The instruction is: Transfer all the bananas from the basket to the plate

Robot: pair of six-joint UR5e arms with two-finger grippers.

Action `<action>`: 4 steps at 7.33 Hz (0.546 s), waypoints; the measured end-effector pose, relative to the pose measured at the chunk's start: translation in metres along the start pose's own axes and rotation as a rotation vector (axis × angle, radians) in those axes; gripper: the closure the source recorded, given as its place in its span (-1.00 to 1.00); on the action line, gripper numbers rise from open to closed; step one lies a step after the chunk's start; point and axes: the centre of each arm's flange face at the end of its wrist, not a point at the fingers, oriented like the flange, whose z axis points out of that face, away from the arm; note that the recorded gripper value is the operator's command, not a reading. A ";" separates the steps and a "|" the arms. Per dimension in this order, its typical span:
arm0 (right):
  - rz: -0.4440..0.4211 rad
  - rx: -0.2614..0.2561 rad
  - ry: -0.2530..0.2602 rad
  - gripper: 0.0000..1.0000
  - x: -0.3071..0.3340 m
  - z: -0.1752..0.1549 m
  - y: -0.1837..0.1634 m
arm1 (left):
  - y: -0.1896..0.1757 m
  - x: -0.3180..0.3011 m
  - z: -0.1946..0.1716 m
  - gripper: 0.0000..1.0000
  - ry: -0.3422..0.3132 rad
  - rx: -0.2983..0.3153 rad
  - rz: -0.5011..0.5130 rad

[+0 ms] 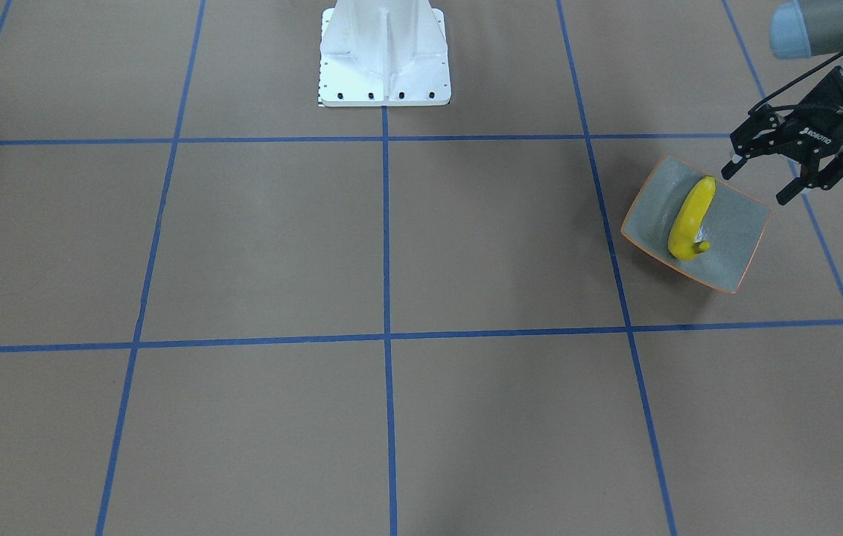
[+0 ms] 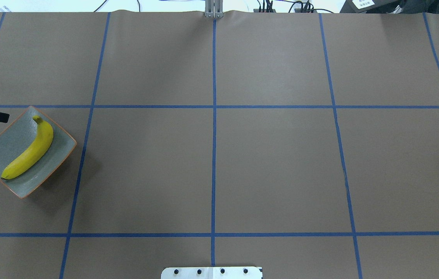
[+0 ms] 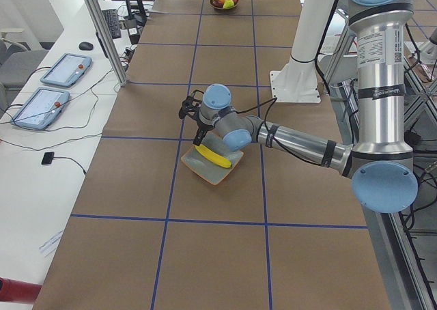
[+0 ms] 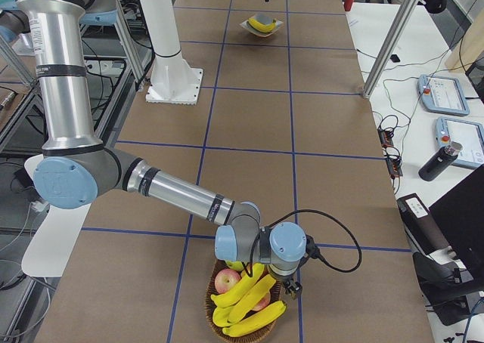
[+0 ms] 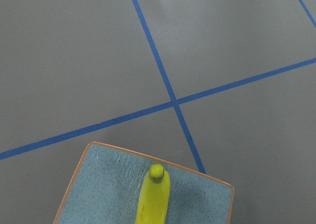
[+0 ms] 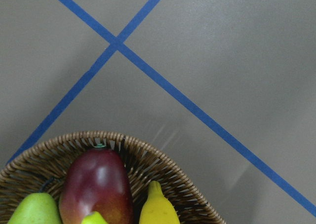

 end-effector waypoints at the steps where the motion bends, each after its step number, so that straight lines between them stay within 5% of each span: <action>1: 0.008 -0.006 -0.008 -0.72 0.001 0.007 0.008 | 0.000 0.000 0.000 -1.00 0.000 0.001 0.000; 3: 0.023 -0.014 -0.026 -0.70 -0.003 0.017 0.024 | 0.000 0.001 0.000 -1.00 0.001 0.001 0.001; 4: 0.026 -0.020 -0.032 -0.28 -0.005 0.021 0.032 | -0.001 0.001 -0.001 -1.00 0.001 0.002 0.002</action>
